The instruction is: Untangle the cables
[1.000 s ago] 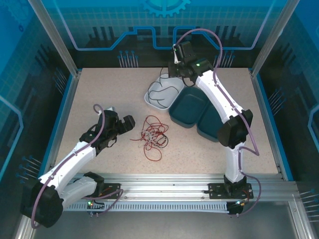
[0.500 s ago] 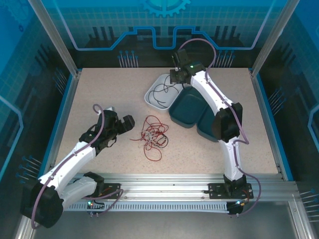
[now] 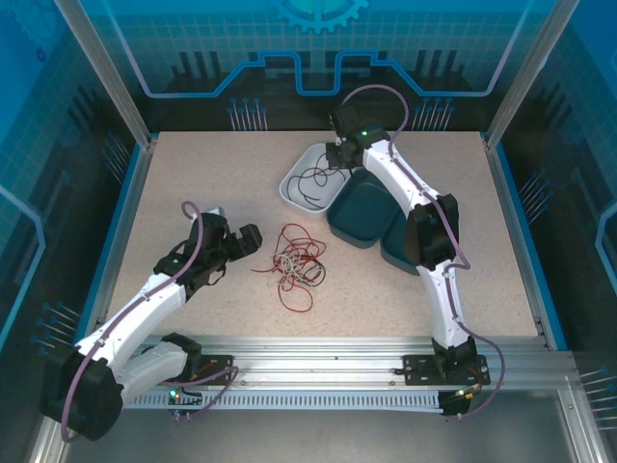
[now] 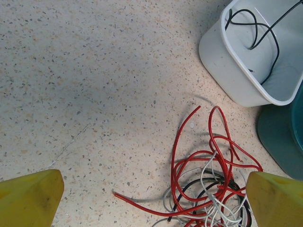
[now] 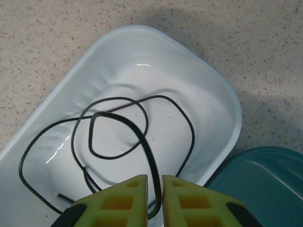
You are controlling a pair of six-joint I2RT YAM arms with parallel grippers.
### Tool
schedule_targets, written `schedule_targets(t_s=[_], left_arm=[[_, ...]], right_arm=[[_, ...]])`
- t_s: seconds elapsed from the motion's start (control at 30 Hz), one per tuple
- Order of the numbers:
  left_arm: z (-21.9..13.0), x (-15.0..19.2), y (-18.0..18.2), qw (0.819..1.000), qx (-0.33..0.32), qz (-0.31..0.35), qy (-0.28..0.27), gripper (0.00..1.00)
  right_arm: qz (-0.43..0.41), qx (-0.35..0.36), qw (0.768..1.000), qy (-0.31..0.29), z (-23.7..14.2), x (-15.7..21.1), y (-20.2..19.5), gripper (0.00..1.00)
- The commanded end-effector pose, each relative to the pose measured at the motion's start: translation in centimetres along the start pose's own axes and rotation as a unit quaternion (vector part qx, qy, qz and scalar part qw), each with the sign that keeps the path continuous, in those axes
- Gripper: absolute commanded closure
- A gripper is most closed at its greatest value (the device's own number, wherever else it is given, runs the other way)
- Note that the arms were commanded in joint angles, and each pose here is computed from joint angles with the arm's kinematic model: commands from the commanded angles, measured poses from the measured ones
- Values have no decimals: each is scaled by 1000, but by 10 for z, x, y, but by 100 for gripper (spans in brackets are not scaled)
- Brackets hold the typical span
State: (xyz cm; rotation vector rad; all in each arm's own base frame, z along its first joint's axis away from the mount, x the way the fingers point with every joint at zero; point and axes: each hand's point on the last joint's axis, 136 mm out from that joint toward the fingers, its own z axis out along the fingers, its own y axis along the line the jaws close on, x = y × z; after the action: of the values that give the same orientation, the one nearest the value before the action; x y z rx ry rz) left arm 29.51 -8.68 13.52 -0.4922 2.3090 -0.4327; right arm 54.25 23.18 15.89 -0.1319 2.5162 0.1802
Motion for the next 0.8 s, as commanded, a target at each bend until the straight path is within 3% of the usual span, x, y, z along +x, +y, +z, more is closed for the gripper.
schedule_targets(t_s=[0.0,0.37,0.63,0.77], left_arm=[[2,4,1,1000,5,6,10,1],[2,2,-3,1000,14,5,9,1],[4,2,-5,1000,14,8,14,1],[4,2,-6,1000,16,8,15,1]], right_arm=[[-8,-29,999,-19,-7,-13,12,81],[-14,-46,999,-14,-7,-12,19,74],[-11,-49,999,16,23,7,21,74],[-7,-12,1000,15,28,6,10,72]])
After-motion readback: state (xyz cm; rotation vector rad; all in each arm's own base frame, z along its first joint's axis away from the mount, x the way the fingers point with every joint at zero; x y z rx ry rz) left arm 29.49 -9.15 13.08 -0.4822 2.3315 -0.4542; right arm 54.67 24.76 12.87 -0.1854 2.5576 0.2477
